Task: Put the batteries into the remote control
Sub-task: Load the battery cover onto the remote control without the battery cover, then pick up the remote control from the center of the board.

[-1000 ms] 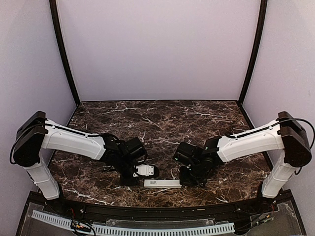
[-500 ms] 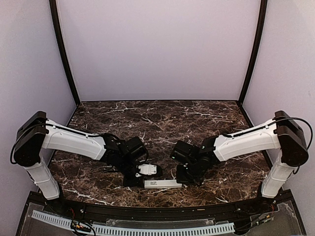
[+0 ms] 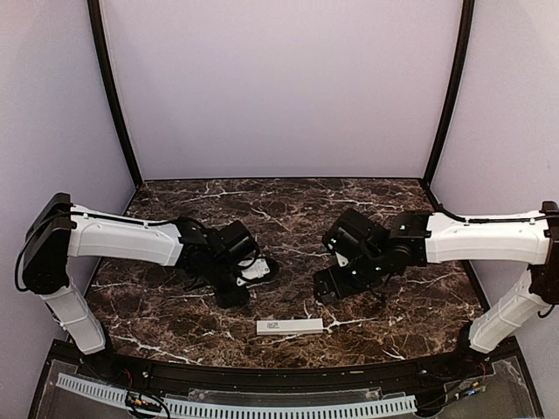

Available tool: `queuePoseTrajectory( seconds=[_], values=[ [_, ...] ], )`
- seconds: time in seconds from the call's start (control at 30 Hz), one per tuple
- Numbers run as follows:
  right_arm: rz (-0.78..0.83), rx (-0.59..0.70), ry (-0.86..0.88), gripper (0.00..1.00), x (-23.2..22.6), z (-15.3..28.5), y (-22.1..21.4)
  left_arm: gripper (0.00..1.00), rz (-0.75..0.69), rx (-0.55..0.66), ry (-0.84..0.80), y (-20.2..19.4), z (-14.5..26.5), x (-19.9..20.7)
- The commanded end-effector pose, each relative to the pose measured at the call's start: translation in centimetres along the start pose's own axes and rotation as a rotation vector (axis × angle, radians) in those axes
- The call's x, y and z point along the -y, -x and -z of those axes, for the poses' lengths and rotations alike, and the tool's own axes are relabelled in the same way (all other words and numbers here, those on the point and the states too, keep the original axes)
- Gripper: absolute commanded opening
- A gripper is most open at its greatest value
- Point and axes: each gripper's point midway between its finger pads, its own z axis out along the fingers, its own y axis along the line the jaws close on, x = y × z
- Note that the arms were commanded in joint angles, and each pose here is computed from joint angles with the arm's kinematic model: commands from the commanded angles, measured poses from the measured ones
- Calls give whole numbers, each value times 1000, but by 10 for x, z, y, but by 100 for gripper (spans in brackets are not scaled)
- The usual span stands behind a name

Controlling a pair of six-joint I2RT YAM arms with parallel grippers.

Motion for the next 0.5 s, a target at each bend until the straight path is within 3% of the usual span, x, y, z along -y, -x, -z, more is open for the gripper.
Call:
queuePoseTrajectory(
  seconds=[0.0,0.1,0.27,0.47],
  values=[
    [490,99,166,99,-51,19,20,54,261,60,179,-10,41,-50],
    [768,109,333,99,-97,19,10,64,395,220,245,-7,77,-78],
    [1043,68,368,99,-135,-6,-1,71,442,416,288,2,115,-91],
    [1161,-68,298,99,-128,-45,-19,73,429,443,292,-2,118,-91]
  ],
)
